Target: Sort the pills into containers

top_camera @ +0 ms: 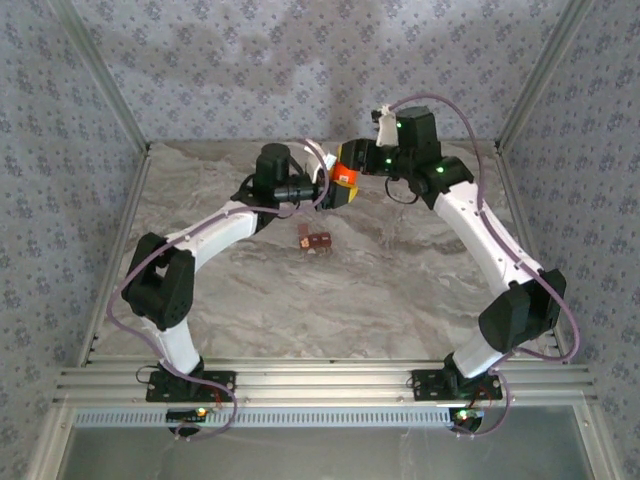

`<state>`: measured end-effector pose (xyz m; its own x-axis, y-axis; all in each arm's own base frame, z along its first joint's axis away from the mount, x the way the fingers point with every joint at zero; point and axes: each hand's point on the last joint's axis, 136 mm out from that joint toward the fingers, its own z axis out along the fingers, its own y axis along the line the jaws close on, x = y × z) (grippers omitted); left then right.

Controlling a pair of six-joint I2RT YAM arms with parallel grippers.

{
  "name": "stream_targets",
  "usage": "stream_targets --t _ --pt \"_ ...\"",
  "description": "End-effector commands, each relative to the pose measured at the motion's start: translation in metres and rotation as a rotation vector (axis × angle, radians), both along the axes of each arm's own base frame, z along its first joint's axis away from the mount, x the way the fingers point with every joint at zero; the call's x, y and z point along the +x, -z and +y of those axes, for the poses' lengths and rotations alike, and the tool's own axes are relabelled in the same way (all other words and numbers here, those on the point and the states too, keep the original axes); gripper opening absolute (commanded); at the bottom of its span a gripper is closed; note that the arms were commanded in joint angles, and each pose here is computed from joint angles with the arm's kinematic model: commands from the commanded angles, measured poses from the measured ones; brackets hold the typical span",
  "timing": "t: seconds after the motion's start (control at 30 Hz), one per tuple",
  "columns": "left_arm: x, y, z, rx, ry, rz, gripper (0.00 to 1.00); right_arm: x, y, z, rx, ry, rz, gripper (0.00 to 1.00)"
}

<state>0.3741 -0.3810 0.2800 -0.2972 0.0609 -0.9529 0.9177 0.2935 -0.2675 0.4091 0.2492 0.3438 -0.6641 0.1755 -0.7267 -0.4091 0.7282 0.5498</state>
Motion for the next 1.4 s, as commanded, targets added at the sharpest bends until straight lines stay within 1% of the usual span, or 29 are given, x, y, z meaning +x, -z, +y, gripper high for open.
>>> stream_targets --t 0.0,0.07,0.2,0.27,0.3,0.33,0.37,0.4,0.43,0.47,0.53,0.6,0.67,0.73,0.87,0.9,1.0,1.07,1.13,1.37 --pt "-0.019 -0.054 -0.024 -0.134 -0.028 -0.197 0.00 0.002 0.011 0.026 0.061 0.065 0.059 0.32" --pt "-0.017 -0.055 -0.027 -0.163 -0.061 -0.200 0.00 0.001 0.013 0.032 0.081 0.082 0.064 0.32" --pt "-0.014 -0.054 -0.029 -0.187 -0.086 -0.202 0.00 0.001 0.012 0.033 0.090 0.093 0.059 0.33" --pt "-0.012 -0.054 -0.029 -0.187 -0.095 -0.203 0.00 0.001 0.007 0.031 0.096 0.091 0.046 0.35" --pt "-0.012 -0.054 -0.028 -0.187 -0.098 -0.204 0.00 0.000 0.005 0.029 0.099 0.088 0.045 0.38" --pt "-0.010 -0.054 -0.027 -0.186 -0.102 -0.203 0.00 -0.002 0.002 0.028 0.103 0.073 0.046 0.47" --pt "-0.009 -0.055 -0.024 -0.187 -0.106 -0.199 0.00 -0.003 -0.001 0.025 0.105 0.052 0.035 0.60" --pt "-0.006 -0.056 -0.022 -0.188 -0.108 -0.192 0.00 -0.002 -0.008 0.018 0.122 0.051 0.021 0.68" --pt "-0.005 -0.056 -0.019 -0.190 -0.103 -0.185 0.00 -0.002 -0.015 0.011 0.138 0.047 0.010 0.72" --pt "-0.003 -0.058 -0.014 -0.192 -0.103 -0.176 0.00 -0.004 -0.022 0.004 0.129 0.017 -0.032 0.75" --pt "0.000 -0.060 -0.005 -0.195 -0.091 -0.163 0.00 -0.007 -0.035 -0.016 0.133 -0.002 -0.086 0.78" --pt "0.000 -0.064 0.004 -0.199 -0.046 -0.156 0.00 -0.013 -0.053 -0.030 0.167 -0.063 -0.133 0.82" --pt "-0.007 -0.067 0.008 -0.203 0.048 -0.132 0.00 -0.019 -0.061 -0.038 0.160 -0.150 -0.151 0.83" --pt "-0.012 -0.068 0.011 -0.196 0.130 -0.100 0.00 -0.030 -0.067 -0.036 0.153 -0.265 -0.159 0.83" --pt "-0.026 -0.067 0.012 -0.156 0.273 -0.049 0.00 -0.052 -0.064 -0.024 0.122 -0.473 -0.164 0.84" --pt "-0.030 -0.067 0.011 -0.147 0.308 -0.040 0.00 -0.054 -0.061 -0.022 0.111 -0.500 -0.152 0.84" --pt "-0.040 -0.063 0.010 -0.110 0.380 -0.002 0.00 -0.054 -0.051 -0.018 0.058 -0.528 -0.118 0.84" --pt "-0.042 -0.062 0.010 -0.094 0.398 0.013 0.00 -0.055 -0.049 -0.013 0.037 -0.543 -0.118 0.84" --pt "-0.044 -0.060 0.011 -0.085 0.404 0.015 0.00 -0.054 -0.048 -0.011 0.024 -0.541 -0.119 0.83" --pt "-0.045 -0.058 0.011 -0.080 0.403 0.021 0.00 -0.048 -0.045 -0.007 0.022 -0.531 -0.117 0.75"
